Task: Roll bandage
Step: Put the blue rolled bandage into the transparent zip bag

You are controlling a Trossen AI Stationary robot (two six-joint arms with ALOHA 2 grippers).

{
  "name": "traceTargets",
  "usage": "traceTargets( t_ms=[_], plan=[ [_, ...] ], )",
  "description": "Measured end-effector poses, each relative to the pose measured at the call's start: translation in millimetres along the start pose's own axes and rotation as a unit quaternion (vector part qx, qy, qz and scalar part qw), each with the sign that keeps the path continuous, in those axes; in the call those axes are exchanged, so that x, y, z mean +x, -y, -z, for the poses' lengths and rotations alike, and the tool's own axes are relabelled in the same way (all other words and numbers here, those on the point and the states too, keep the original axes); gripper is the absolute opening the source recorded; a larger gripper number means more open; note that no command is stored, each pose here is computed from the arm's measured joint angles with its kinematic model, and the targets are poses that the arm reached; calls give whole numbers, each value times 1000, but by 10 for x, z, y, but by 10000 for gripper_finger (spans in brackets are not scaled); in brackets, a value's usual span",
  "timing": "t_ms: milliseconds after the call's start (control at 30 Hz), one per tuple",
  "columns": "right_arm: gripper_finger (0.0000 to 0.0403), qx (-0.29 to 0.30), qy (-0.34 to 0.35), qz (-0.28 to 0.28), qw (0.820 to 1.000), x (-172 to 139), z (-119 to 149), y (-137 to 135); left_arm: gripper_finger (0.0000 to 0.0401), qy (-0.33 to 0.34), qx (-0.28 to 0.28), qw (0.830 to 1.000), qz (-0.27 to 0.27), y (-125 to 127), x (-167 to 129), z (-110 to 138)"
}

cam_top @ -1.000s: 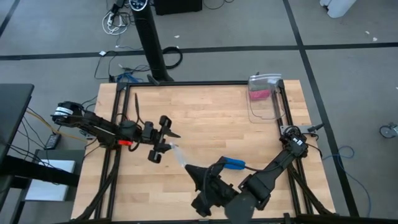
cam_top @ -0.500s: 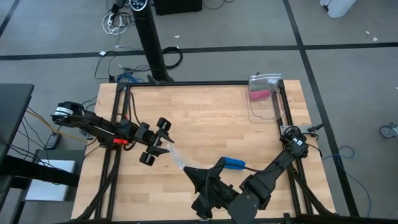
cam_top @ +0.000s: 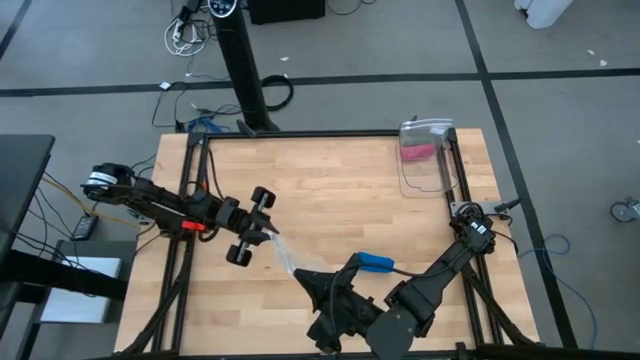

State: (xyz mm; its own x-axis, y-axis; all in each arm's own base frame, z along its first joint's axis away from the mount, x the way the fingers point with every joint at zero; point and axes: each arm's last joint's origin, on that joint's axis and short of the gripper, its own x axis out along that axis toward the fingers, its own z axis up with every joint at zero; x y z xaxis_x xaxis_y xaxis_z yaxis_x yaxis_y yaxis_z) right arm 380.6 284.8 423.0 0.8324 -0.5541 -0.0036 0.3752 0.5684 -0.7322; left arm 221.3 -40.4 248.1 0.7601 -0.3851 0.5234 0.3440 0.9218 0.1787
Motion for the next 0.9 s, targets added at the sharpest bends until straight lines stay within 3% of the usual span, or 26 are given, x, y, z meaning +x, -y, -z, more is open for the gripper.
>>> traceTargets(
  t_ms=[100, 333, 467, 633, 700, 767, 900],
  plan=[
    [0, 9, -8, 8, 1000, 0, 5, 4, 10, -10, 16, 1000, 8, 5, 0, 20],
    [14, 19, -41, 26, 999, -6, 77, -37, 4, -25, 27, 999, 11, 9, -3, 52],
    [52, 12, -80, 64, 995, -14, 181, -74, 3, -72, 45, 996, -19, -4, -11, 139],
    [111, 7, -97, 87, 991, -61, 366, -146, 2, -173, 59, 980, -79, -31, -58, 316],
    [129, 24, -94, 66, 993, -81, 453, -158, 2, -214, 69, 969, -99, -32, -84, 382],
    [139, 63, -104, 7, 993, -95, 564, -148, 1, -250, 82, 957, -122, -33, -111, 436],
    [131, 108, -206, -56, 971, 3, 921, -91, 1, -317, 104, 930, -151, -40, -177, 535]
  ],
)
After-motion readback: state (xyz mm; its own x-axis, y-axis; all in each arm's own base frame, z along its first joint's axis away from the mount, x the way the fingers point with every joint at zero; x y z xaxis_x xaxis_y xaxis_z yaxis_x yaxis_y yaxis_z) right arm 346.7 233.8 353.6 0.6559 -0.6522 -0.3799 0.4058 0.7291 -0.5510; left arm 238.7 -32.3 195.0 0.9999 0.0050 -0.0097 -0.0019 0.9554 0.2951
